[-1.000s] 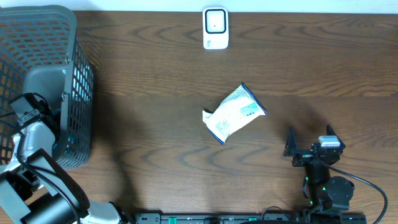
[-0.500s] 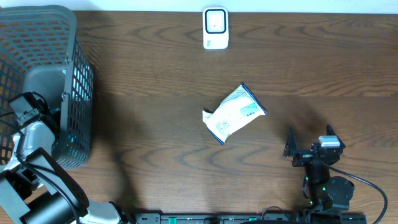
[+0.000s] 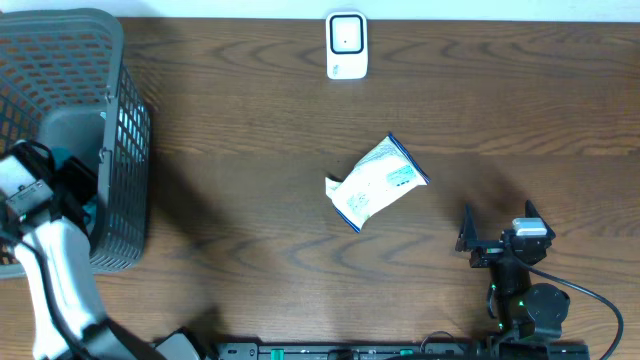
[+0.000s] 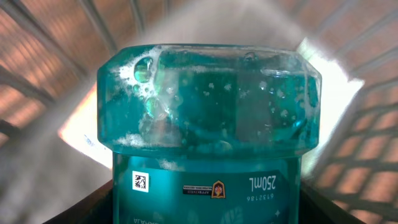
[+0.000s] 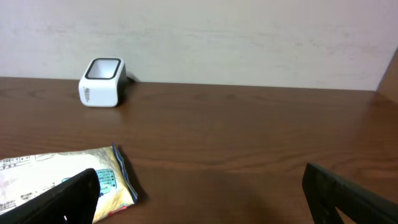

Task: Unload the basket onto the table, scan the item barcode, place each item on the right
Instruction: 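Grasp the mouthwash bottle and set it beside the snack bag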

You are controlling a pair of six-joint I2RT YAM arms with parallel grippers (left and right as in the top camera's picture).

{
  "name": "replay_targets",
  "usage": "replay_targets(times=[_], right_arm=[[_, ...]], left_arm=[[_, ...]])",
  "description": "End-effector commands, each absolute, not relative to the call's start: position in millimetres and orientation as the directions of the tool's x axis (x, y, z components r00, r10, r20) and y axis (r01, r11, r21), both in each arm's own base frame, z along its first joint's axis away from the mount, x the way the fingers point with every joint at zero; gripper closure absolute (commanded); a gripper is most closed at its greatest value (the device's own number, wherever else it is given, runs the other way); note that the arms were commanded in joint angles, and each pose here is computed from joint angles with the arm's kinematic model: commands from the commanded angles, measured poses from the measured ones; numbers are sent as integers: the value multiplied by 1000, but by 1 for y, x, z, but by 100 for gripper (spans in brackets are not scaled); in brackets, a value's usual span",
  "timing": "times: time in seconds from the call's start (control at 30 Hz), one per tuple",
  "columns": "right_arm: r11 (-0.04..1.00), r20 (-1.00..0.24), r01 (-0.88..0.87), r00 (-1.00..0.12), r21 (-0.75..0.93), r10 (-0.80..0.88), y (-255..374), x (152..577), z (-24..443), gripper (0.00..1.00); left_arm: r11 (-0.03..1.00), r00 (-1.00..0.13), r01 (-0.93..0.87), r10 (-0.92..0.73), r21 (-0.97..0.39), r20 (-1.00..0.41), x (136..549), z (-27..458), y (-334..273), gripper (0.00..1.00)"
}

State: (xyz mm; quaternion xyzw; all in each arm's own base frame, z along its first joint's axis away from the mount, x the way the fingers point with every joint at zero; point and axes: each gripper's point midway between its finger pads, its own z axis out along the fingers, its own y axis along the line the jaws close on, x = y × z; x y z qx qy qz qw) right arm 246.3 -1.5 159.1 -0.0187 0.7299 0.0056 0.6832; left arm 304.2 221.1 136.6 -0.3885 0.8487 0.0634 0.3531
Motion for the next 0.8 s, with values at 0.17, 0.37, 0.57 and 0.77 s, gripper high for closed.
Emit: replay_targets(times=[0.17,0.37,0.57,0.77], right_arm=[[1000,-997,-24,-71,-10,-12,-4,246,157,1],[999,-997,-41,-75,-10,-13,0,247,157,1],[999,-997,-47,-75,-10,-13,2,247,157,1],[999,-997,-47,-75,-10,-13,2,247,157,1]], left_arm=[[733,-92,-628,-404,-262,-910,294,300,214,53],[774,169,-530,-303,-346,-938,271,386,191,52],[867,253,-244,-375,-434,-892,266,431,134,52],[837,32,124,-540,-533,-841,287,422,53,52]])
